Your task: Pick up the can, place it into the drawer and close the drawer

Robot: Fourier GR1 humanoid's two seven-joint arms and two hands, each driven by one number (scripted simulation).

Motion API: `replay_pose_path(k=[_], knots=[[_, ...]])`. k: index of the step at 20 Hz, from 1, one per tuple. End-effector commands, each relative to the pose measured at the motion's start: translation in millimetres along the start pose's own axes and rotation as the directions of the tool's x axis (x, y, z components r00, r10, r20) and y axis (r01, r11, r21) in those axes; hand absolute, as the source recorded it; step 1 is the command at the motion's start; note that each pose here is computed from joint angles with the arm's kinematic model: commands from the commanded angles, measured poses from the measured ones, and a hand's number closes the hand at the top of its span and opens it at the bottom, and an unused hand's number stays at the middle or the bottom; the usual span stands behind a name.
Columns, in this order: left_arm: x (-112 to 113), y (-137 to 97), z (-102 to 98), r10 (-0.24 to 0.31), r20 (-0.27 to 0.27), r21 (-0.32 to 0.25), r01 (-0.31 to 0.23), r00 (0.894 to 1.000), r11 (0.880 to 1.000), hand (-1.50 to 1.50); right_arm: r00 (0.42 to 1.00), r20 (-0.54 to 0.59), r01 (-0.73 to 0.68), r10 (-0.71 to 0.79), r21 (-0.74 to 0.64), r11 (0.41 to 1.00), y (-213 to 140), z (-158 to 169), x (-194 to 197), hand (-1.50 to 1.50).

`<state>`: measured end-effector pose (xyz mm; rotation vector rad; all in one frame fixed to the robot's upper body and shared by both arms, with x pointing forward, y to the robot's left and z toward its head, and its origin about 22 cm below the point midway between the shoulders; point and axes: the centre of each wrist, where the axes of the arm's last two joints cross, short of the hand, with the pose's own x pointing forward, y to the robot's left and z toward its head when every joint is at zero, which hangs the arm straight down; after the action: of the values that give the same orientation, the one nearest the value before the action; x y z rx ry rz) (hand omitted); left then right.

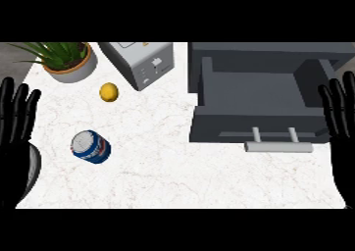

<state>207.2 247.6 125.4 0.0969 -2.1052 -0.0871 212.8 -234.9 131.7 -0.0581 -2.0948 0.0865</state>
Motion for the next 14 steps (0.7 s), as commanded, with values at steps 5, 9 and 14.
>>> replay_pose_path(k=[5,9,14], knots=[[-4.1,-24.2,-23.9,0.025,0.036,-0.024,-0.025,0.999,0.999,-1.50,0.999,0.029,-0.043,0.044,-0.015,0.999,11.6,-3.7,-7.7,-1.50],[-30.6,-17.3,17.0,-0.012,-0.379,0.077,0.045,0.925,0.996,-1.50,0.955,-0.294,-0.043,0.023,-0.062,0.997,-8.4,16.8,-22.5,-1.50],[4.0,-35.0,9.8,-0.040,-0.409,0.074,0.077,0.912,0.994,-1.50,0.950,-0.310,-0.066,0.041,-0.073,0.995,-25.2,38.4,-16.1,-1.50]])
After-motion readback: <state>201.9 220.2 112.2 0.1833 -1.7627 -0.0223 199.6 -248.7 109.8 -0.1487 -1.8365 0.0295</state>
